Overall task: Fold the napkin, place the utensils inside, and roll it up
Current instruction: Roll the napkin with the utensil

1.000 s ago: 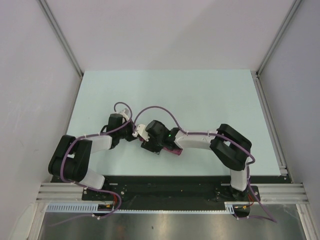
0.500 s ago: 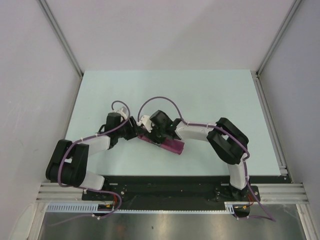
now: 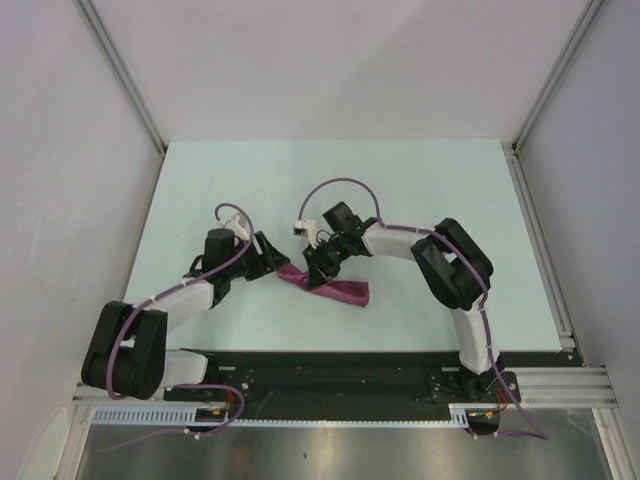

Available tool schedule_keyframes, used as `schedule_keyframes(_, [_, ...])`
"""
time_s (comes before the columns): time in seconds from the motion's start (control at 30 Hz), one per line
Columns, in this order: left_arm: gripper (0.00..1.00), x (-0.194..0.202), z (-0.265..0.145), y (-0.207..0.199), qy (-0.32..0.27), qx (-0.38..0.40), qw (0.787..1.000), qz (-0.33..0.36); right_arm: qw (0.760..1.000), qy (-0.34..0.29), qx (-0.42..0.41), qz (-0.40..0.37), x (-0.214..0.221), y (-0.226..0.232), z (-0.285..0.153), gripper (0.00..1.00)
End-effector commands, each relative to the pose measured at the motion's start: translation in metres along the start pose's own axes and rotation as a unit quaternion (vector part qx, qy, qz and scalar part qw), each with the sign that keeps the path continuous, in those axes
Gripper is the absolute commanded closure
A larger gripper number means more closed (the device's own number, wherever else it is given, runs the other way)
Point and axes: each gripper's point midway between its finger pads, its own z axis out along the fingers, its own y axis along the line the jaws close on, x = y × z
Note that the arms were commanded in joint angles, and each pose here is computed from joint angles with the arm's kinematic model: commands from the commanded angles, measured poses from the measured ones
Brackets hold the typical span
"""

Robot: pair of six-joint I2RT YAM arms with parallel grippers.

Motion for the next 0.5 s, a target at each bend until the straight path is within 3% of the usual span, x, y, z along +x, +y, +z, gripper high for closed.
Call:
schedule_keyframes(0.0, [0.3, 0.004, -0.001, -0.008, -0.001, 0.038, 0.999, 0.014, 0.991, 0.029, -0.112, 0.072, 0.017, 0.033, 0.003, 0.69])
schedule_keyframes(0.27, [0.35, 0.015, -0.001, -0.014, 0.011, 0.061, 0.998, 0.015, 0.983, 0.028, -0.14, 0.117, 0.018, 0.022, 0.003, 0.68])
schedule_keyframes(0.47, [0.49, 0.026, 0.004, -0.01, 0.026, 0.061, 0.998, 0.005, 0.98, 0.031, -0.149, 0.131, 0.02, 0.016, 0.007, 0.68])
